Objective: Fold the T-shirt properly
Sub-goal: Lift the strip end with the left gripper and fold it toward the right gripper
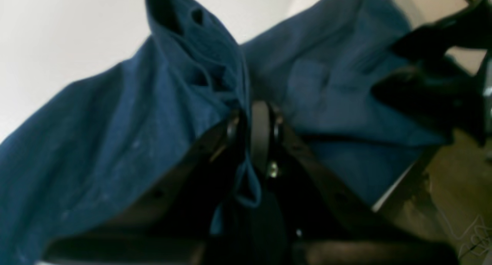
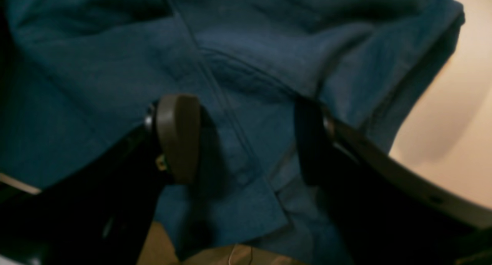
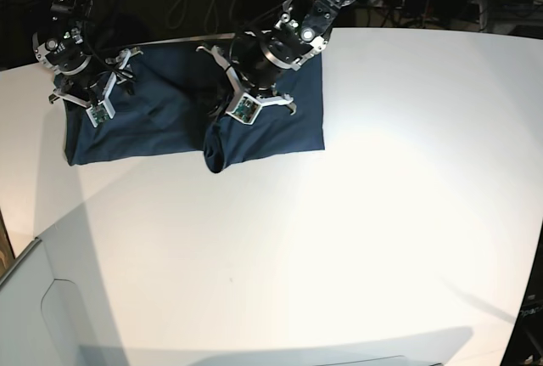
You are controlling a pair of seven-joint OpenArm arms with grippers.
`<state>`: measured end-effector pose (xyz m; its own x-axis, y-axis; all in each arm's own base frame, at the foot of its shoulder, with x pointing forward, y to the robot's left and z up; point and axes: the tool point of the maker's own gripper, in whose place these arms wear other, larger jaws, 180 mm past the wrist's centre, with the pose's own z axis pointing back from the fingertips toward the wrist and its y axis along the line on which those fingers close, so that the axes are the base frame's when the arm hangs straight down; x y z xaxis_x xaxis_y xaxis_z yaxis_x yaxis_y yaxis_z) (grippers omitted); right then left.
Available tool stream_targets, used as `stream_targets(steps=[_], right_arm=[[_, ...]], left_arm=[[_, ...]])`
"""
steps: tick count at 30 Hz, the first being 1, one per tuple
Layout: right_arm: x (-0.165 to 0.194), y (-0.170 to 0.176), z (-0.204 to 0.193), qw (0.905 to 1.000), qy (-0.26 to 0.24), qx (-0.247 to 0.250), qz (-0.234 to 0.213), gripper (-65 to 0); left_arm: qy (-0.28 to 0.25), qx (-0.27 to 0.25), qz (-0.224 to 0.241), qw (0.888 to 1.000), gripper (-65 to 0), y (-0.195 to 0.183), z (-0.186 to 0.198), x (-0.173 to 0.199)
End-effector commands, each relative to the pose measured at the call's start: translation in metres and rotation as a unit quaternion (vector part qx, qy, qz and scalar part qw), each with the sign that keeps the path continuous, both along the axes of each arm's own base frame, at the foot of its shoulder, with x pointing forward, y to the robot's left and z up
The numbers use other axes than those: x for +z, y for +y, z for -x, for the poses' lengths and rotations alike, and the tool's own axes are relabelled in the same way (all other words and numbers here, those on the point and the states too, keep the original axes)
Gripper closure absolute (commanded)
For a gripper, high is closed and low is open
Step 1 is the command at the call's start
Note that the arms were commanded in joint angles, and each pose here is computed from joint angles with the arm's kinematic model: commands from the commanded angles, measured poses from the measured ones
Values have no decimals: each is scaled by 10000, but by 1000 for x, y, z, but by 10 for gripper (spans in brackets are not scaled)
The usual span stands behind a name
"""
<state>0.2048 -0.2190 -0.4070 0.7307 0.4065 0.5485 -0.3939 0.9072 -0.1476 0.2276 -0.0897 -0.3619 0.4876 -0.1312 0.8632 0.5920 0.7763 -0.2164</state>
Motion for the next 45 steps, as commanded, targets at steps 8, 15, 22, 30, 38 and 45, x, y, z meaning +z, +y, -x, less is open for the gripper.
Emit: stream_targets(steps=[8,15,22,30,38,45], right_arm=[[10,0,-7,9997,-190,125,-7,-366],[10,0,-7,9997,-197,126,-10,-366],[10,0,-7,9997,-197,126,-10,-366],[10,0,-7,9997,-190,125,-7,-366],[10,1,-6,9997,-181,133,-4,-366],[11,1,-7,9997,-194,140,3,-366]], left_arm=[[-29,-123,186,9997,0,-16,4,5],[-17,-128,207,9997,0,-17,4,5],[-8,-134,221,9997,0,-17,4,5],[0,-198,252,9995,0,-22,8,6],[-11,-300,244,9993,0,-27,13,6],[-62,-294,220,9993,0,-27,7,9]])
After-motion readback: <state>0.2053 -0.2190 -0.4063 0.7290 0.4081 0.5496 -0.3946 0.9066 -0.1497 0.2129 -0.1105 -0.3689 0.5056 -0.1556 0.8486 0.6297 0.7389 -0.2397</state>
